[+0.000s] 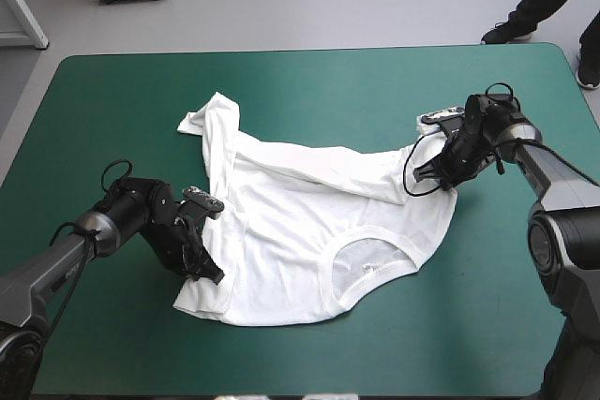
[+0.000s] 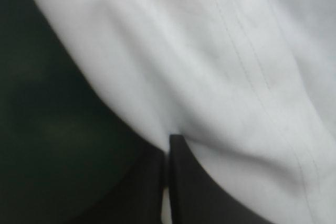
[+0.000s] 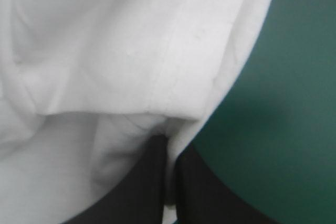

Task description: Fold the cloth

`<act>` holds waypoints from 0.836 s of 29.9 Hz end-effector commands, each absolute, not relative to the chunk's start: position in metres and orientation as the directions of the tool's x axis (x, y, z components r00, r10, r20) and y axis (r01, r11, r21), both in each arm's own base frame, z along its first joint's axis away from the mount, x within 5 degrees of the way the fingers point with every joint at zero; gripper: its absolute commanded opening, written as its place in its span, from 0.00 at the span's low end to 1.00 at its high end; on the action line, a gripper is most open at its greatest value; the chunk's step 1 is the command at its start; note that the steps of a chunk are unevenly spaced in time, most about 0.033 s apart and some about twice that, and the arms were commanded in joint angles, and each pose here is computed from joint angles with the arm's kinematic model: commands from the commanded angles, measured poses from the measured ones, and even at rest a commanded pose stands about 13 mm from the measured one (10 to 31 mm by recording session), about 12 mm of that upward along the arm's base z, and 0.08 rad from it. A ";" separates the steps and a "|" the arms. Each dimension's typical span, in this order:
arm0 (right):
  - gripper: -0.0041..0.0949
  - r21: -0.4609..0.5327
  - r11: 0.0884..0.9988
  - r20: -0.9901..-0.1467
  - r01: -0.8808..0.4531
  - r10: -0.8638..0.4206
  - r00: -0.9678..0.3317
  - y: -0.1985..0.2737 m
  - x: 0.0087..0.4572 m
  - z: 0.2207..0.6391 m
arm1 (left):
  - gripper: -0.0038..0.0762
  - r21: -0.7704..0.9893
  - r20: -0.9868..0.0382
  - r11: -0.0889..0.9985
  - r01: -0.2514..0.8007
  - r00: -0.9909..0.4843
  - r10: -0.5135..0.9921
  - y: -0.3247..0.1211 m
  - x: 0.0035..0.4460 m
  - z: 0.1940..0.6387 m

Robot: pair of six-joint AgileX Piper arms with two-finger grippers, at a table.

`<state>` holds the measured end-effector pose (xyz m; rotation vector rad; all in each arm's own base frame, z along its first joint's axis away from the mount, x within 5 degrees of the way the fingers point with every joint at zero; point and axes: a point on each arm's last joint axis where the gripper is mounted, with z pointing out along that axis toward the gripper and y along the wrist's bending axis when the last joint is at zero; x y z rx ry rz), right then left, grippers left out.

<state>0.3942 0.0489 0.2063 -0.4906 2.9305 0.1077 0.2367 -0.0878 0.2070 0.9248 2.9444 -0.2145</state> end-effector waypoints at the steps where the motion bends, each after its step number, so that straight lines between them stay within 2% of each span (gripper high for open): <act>1: 0.02 0.118 0.938 -0.146 -0.326 -0.308 -0.940 0.059 0.391 0.204 | 0.04 -0.107 -0.152 0.813 0.572 -0.818 0.555 -0.092 0.240 0.236; 5: 0.02 0.132 0.932 -0.214 -0.337 -0.306 -0.928 0.061 0.385 0.247 | 0.04 -0.035 -0.236 0.820 0.572 -0.802 0.549 -0.088 0.240 0.290; 10: 0.02 0.089 0.926 -0.403 -0.366 -0.303 -0.864 0.059 0.367 0.332 | 0.04 0.062 -0.477 0.823 0.564 -0.708 0.521 -0.081 0.224 0.380; 15: 0.02 0.052 0.924 -0.562 -0.378 -0.286 -0.776 0.056 0.325 0.409 | 0.04 0.143 -0.648 0.839 0.525 -0.591 0.481 -0.069 0.195 0.457; 20: 0.02 -0.019 0.929 -0.764 -0.368 -0.251 -0.594 0.049 0.272 0.486 | 0.04 0.226 -0.814 0.872 0.434 -0.407 0.414 -0.054 0.165 0.529; 23: 0.02 -0.081 0.946 -0.869 -0.313 -0.220 -0.443 0.041 0.241 0.532 | 0.04 0.249 -0.894 0.885 0.393 -0.258 0.366 -0.047 0.146 0.567; 25: 0.02 -0.120 0.960 -0.910 -0.253 -0.208 -0.357 0.033 0.222 0.557 | 0.04 0.265 -0.931 0.897 0.354 -0.149 0.334 -0.042 0.132 0.590</act>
